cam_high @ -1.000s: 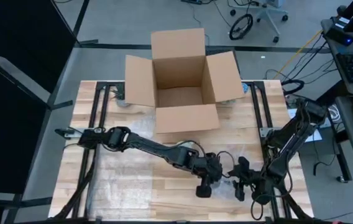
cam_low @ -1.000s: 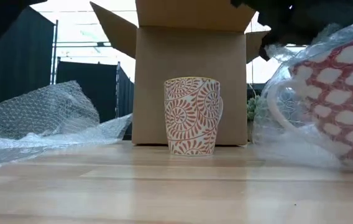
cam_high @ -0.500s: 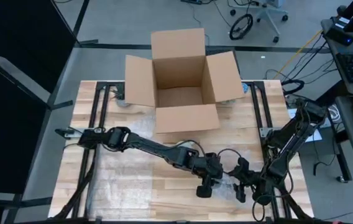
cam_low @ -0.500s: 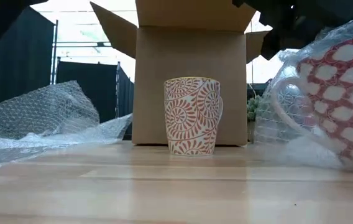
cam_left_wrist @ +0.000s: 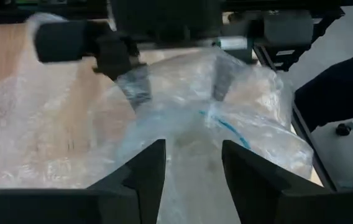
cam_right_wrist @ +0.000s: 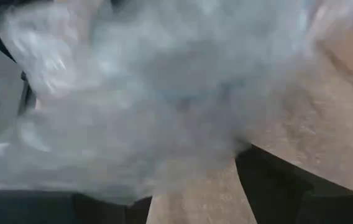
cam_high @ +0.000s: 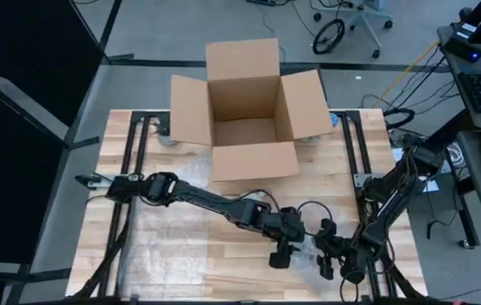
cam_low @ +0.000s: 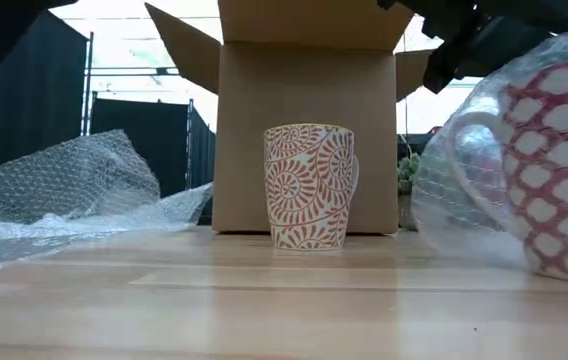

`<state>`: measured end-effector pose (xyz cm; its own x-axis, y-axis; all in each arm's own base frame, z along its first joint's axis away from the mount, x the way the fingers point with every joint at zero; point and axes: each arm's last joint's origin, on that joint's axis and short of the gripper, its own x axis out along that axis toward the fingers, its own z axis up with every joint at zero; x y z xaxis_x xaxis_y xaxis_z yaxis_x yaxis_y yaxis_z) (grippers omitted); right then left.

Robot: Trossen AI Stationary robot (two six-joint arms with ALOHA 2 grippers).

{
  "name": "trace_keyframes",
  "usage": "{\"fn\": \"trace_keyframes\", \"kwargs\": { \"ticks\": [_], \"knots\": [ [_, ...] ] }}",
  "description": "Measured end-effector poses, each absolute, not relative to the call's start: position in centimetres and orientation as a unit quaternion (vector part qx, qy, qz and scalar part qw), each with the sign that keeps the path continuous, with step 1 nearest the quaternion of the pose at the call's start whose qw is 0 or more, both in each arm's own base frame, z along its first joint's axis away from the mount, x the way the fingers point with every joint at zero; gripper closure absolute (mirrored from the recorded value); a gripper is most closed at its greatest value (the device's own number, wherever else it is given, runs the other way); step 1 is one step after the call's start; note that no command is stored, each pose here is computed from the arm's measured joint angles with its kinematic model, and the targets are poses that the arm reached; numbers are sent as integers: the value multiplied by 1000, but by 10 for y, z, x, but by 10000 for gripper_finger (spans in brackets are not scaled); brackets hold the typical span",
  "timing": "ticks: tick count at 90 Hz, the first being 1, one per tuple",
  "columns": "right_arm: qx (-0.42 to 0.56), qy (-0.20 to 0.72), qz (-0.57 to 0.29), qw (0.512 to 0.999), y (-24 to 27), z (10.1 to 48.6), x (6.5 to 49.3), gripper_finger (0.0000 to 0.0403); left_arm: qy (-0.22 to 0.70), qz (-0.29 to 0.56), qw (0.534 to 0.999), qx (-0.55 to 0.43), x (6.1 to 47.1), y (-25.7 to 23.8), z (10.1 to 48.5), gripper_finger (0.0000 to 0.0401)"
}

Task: Wrap mug
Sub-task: Wrap the red mug with bubble wrap

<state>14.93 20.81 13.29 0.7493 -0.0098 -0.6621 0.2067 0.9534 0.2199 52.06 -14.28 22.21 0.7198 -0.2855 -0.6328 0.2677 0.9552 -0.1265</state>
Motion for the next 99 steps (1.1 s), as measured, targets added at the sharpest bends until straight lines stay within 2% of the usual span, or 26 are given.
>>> {"fn": "trace_keyframes", "kwargs": {
  "ticks": [9,28,45,70,86,99],
  "knots": [
    [144,352,-66,922,209,128,150,206,346,-149,926,-13,520,-143,222,256],
    [226,345,-95,906,209,128,150,206,355,-148,923,-15,517,-144,225,256],
    [231,351,-95,902,209,128,149,206,353,-137,925,-18,510,-152,236,256],
    [234,360,-94,898,209,128,148,206,373,-86,924,-15,504,-159,232,256],
    [234,426,-32,873,209,139,144,206,379,-81,922,-2,504,-159,229,256],
    [261,476,-13,840,200,154,138,206,379,-85,921,10,505,-157,228,256]
  ]
}}
